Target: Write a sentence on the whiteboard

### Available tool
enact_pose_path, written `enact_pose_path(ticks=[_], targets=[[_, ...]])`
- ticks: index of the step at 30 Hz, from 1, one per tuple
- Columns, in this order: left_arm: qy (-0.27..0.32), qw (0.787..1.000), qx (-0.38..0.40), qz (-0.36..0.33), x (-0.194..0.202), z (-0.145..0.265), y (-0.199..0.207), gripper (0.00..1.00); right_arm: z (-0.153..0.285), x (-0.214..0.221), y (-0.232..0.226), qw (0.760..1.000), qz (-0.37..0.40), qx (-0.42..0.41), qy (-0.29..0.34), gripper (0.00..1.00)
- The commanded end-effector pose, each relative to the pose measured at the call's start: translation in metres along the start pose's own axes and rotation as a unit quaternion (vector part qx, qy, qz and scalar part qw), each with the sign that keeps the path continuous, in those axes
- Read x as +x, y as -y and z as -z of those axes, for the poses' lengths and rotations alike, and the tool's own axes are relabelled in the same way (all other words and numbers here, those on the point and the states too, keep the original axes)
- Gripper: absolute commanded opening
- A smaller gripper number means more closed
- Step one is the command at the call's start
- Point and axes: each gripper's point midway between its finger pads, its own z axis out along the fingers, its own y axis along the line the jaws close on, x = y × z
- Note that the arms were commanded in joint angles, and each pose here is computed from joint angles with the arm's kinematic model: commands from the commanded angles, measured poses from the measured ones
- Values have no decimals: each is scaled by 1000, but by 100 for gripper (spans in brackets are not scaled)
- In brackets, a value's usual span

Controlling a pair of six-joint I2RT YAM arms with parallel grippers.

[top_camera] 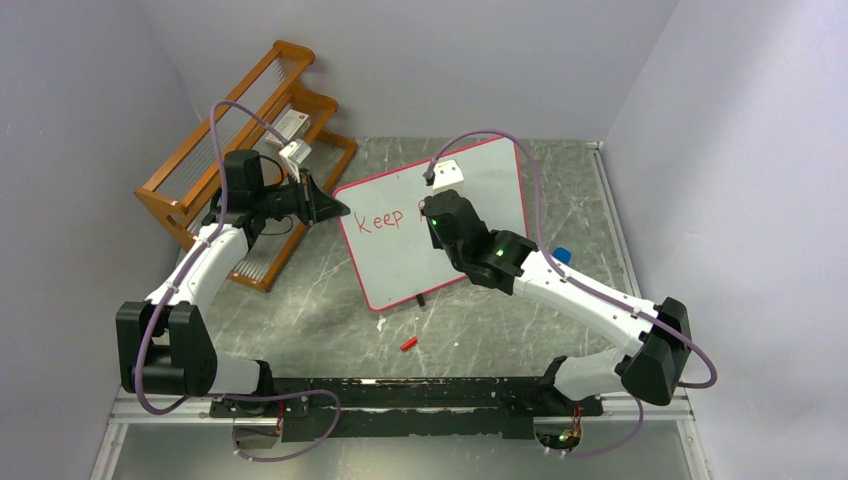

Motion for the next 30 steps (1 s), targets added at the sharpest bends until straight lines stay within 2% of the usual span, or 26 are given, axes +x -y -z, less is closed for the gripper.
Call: enact_pose_path(ticks=[1,30], targets=[[-32,999,-38,-14,24,-8,-22,5,-4,-3,7,1000,-6,16,9,0],[-33,999,-40,-14,25,-8,-23,5,-1,29,6,999,9,7,-41,0]])
